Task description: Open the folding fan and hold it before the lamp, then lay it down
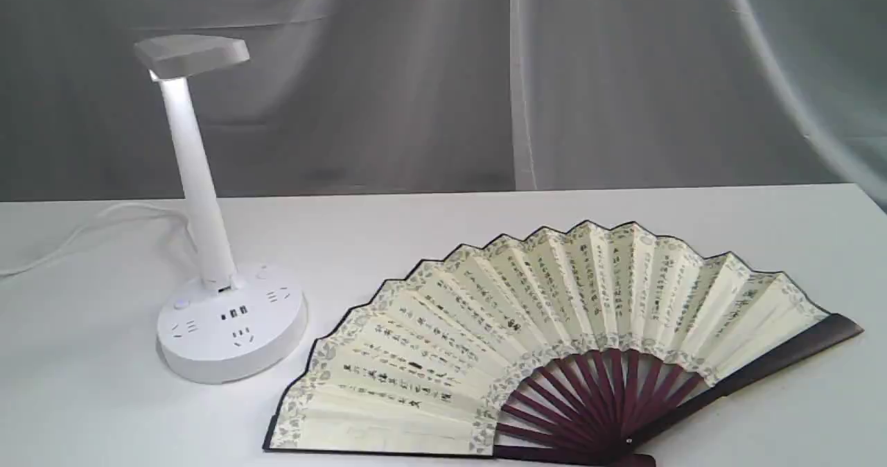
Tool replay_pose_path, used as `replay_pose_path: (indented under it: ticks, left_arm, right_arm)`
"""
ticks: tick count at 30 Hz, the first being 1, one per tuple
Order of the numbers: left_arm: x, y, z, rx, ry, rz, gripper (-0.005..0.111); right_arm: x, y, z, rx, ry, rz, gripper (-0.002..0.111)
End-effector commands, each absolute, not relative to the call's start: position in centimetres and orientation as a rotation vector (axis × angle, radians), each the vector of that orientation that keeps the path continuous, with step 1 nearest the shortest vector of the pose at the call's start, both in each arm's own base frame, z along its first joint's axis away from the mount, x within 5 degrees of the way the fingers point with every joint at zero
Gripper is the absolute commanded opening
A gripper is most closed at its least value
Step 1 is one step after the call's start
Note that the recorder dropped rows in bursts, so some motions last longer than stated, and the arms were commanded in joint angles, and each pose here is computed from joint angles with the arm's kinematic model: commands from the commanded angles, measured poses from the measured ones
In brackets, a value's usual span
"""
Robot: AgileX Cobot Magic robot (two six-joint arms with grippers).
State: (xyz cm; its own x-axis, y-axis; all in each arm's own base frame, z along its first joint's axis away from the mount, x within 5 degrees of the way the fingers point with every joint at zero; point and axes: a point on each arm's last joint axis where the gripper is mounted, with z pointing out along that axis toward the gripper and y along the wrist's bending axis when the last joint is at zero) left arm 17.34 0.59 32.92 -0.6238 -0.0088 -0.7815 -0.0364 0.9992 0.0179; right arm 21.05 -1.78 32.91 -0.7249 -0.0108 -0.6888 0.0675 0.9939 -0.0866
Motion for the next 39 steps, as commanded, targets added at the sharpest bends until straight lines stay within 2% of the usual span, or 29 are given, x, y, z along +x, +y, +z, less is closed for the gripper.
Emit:
replay_pose_path:
  ticks: [1, 10, 18, 33, 39]
  left_arm:
    - [15.2, 0.6, 34.8, -0.026, 2.134, 0.047, 0.0]
    - [9.4, 0.4, 37.6, -0.028, 1.907, 0.044, 0.0]
    - [4.6, 0.3, 38.1, -0.035, 1.818, 0.034, 0.0]
    - [-3.4, 0.0, 38.3, -0.033, 1.516, 0.013, 0.0]
    - [-5.0, -0.1, 37.9, -0.033, 1.468, 0.013, 0.0]
  right_arm:
    - [19.1, -1.9, 34.7, 0.034, 2.278, -0.164, 0.0]
    - [12.8, -1.6, 38.5, 0.038, 2.061, -0.178, 0.0]
    - [7.0, -1.4, 39.9, 0.015, 1.934, -0.217, 0.0]
    - [-3.7, -0.8, 39.7, 0.048, 1.66, -0.217, 0.0]
    - [-6.5, -0.8, 39.1, 0.057, 1.559, -0.239, 0.0]
